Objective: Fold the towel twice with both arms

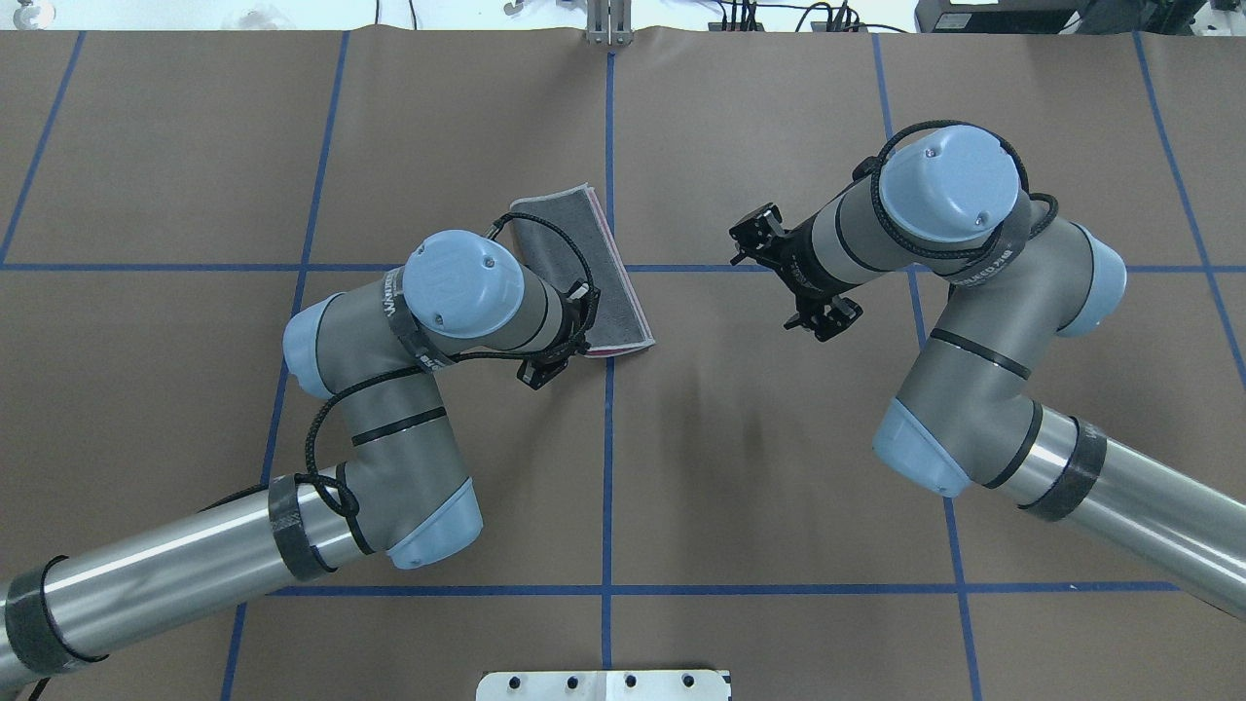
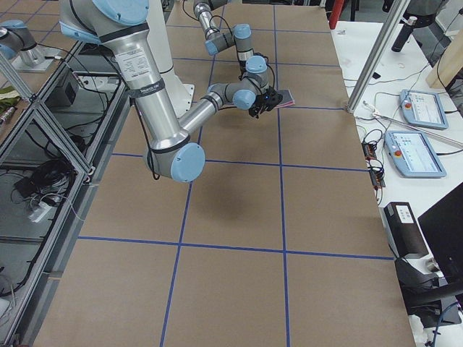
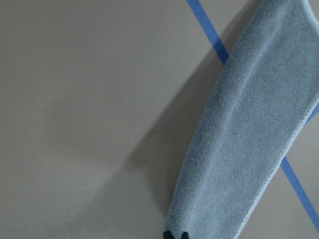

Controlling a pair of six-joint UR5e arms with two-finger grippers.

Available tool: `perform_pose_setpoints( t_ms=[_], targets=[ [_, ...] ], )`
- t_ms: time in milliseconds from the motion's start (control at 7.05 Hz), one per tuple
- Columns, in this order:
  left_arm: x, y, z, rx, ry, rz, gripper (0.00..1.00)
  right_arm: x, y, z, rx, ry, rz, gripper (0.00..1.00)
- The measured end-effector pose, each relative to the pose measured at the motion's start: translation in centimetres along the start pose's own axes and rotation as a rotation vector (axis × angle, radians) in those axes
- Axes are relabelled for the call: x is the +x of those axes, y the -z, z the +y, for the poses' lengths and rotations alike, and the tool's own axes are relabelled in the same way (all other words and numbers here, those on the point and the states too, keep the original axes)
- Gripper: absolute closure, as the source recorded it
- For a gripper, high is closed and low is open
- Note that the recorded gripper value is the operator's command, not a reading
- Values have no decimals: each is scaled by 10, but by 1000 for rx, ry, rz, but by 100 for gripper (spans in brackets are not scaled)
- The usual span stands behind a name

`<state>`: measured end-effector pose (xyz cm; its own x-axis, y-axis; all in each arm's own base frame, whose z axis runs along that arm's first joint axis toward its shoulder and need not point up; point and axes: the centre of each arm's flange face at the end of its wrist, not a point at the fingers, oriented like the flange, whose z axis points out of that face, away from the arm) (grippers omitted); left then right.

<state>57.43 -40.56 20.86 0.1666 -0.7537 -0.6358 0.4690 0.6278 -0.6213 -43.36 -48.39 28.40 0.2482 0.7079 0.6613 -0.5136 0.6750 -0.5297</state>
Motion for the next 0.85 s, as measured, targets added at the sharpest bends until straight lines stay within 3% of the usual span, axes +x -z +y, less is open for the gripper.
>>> perform_pose_setpoints(
  t_ms=[851],
  targets=[
    [-76, 31, 33, -39, -58, -90, 100, 0, -2, -1, 1, -1, 4, 0]
  ],
)
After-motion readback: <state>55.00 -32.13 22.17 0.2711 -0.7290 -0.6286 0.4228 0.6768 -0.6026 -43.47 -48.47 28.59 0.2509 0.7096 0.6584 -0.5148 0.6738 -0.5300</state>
